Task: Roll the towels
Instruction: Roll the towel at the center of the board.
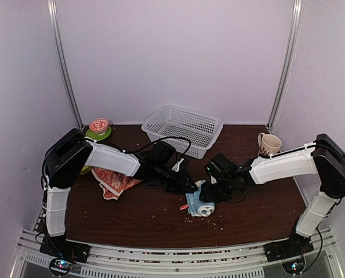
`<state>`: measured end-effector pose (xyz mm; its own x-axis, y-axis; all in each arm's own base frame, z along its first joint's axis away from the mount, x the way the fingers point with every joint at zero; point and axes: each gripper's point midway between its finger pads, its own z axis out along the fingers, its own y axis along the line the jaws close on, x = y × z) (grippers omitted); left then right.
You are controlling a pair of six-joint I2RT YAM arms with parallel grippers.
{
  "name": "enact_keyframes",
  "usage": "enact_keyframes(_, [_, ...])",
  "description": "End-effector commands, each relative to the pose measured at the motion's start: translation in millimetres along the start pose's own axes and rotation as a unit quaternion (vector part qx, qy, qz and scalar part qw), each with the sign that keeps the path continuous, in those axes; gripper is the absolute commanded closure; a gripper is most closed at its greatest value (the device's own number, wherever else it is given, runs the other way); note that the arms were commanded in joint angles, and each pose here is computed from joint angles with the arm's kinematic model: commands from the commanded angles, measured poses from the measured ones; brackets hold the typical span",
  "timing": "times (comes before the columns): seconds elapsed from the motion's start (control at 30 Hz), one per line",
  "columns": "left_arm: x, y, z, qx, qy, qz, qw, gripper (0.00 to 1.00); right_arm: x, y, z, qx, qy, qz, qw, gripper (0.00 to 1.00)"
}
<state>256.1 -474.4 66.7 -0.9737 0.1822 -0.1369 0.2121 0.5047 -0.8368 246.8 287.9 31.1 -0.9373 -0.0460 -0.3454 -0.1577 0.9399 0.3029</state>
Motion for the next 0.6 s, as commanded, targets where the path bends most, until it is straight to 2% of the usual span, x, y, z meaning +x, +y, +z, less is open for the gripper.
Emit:
enact_keyframes(0.0, [-12.1,-9.5,9.1,0.033,-0.005,0.01,0.999,0.81,10.4,-4.8,5.1,0.028,0.012,-0.017,0.999,0.46])
enact_keyframes(0.27, [-7.2,21.0,24.6,0.012,0.003,-0.025,1.0,0.82,10.5,9.2,-0.6,0.021,0.023,-0.045,0.999,0.44])
enact_keyframes(0.57, [-1.9,43.7,28.0,-0.02,0.001,-0.044,0.999,0.83,3.6,20.4,-35.7,-0.016,0.001,-0.032,0.999,0.36])
